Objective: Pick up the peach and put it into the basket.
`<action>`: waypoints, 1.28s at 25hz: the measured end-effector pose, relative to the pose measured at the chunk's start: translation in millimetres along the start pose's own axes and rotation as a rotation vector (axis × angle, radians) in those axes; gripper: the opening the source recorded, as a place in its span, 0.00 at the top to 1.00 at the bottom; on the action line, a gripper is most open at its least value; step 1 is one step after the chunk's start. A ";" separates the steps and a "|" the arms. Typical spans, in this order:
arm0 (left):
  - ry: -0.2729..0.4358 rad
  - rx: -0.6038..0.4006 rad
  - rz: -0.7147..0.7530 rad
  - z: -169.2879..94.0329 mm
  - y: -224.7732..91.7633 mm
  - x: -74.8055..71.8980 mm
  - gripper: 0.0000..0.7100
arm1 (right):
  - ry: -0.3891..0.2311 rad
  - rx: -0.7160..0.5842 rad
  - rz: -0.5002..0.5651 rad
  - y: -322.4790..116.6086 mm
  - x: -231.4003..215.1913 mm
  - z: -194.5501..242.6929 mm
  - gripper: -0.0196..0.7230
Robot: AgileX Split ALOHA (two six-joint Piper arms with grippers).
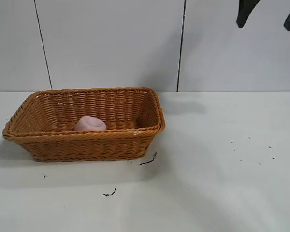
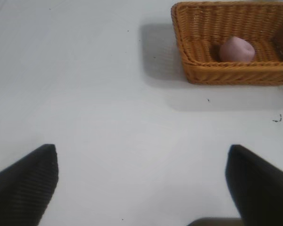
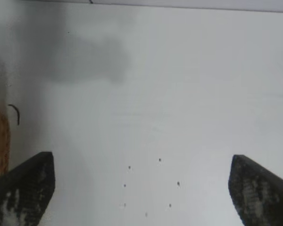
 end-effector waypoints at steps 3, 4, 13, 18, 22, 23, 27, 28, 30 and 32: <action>0.000 0.000 0.000 0.0 0.0 0.0 0.02 | -0.013 -0.065 -0.003 -51.8 12.4 -38.2 0.04; 0.000 0.000 0.000 0.0 0.0 0.0 0.02 | -0.017 -0.082 -0.004 -67.8 16.0 -45.6 0.04; 0.000 0.000 0.000 0.0 0.0 0.0 0.02 | -0.089 -0.434 -0.002 -187.8 40.8 -65.1 0.04; 0.000 0.000 0.000 0.0 0.0 0.0 0.02 | -0.093 -0.481 0.021 -224.8 47.0 -40.8 0.04; 0.000 0.000 0.000 0.0 0.0 0.0 0.02 | -0.106 -0.524 0.021 -227.9 46.7 -43.4 0.04; 0.000 0.000 0.000 0.0 0.0 0.0 0.02 | -0.108 -0.530 0.021 -227.0 46.4 -44.0 0.04; 0.000 0.000 0.000 0.0 0.0 0.0 0.02 | -0.114 -0.553 0.020 -227.2 46.3 -46.7 0.04; 0.000 0.000 0.000 0.0 0.0 0.0 0.02 | -0.117 -0.569 0.020 -228.1 46.6 -48.4 0.04; 0.000 0.000 0.000 0.0 0.0 0.0 0.02 | -0.121 -0.588 0.018 -229.4 46.8 -51.0 0.04; 0.000 0.000 0.000 0.0 0.0 0.0 0.02 | -0.122 -0.592 0.018 -229.6 46.9 -51.5 0.04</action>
Point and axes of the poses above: a point on each arm's last joint axis where the gripper is mounted, z pointing out along that axis toward the gripper, x along the wrist's bending axis when the last joint is at zero, y = z × x, the point moved 9 cm from there along z, pointing out along that axis toward the gripper, and after that the axes turned 11 degrees about -z, right-handed, at the moved point
